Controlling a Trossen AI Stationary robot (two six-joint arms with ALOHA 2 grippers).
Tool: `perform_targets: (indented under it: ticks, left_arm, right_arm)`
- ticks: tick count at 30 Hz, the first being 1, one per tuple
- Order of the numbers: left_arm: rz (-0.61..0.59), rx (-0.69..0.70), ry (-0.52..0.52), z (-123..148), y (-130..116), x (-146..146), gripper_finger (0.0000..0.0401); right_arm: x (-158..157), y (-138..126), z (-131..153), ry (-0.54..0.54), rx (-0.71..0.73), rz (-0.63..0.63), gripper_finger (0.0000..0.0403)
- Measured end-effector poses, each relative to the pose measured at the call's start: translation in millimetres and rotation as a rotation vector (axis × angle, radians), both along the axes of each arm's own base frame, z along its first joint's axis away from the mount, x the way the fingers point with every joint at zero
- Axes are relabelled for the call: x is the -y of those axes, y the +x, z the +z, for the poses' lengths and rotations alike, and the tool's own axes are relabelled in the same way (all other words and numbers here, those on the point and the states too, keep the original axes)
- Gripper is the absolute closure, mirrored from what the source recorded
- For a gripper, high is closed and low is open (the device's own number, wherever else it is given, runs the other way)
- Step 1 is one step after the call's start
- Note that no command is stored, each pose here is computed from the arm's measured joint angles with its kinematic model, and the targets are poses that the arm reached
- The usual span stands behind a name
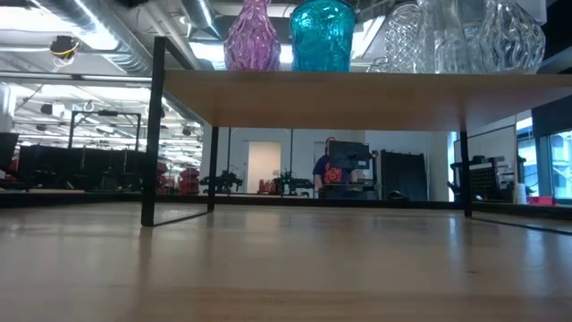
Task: Sort vases onto shelf
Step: Adjust the transparent vase on the shelf
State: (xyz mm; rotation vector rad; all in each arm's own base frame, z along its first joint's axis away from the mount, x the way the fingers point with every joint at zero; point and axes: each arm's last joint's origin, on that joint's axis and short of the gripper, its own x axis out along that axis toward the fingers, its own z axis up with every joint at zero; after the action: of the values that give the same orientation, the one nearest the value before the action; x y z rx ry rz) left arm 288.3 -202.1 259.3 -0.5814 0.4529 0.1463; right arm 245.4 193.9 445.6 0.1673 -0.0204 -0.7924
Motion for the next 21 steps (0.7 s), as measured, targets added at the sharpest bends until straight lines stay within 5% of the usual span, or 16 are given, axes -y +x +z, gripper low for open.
perform_targets:
  ticks: [9,21]
  left_arm:
    - [0.072,0.254,0.091,63.0,-8.2,-34.4,0.0221]
    - [0.1,0.287,0.106,67.9,-3.8,-42.3,0.0221]
  right_arm:
    - [25.2,-68.4,-22.2,0.086,0.045,0.115,0.0093]
    - [41.1,-65.9,-53.3,0.236,-0.56,0.236,0.015]
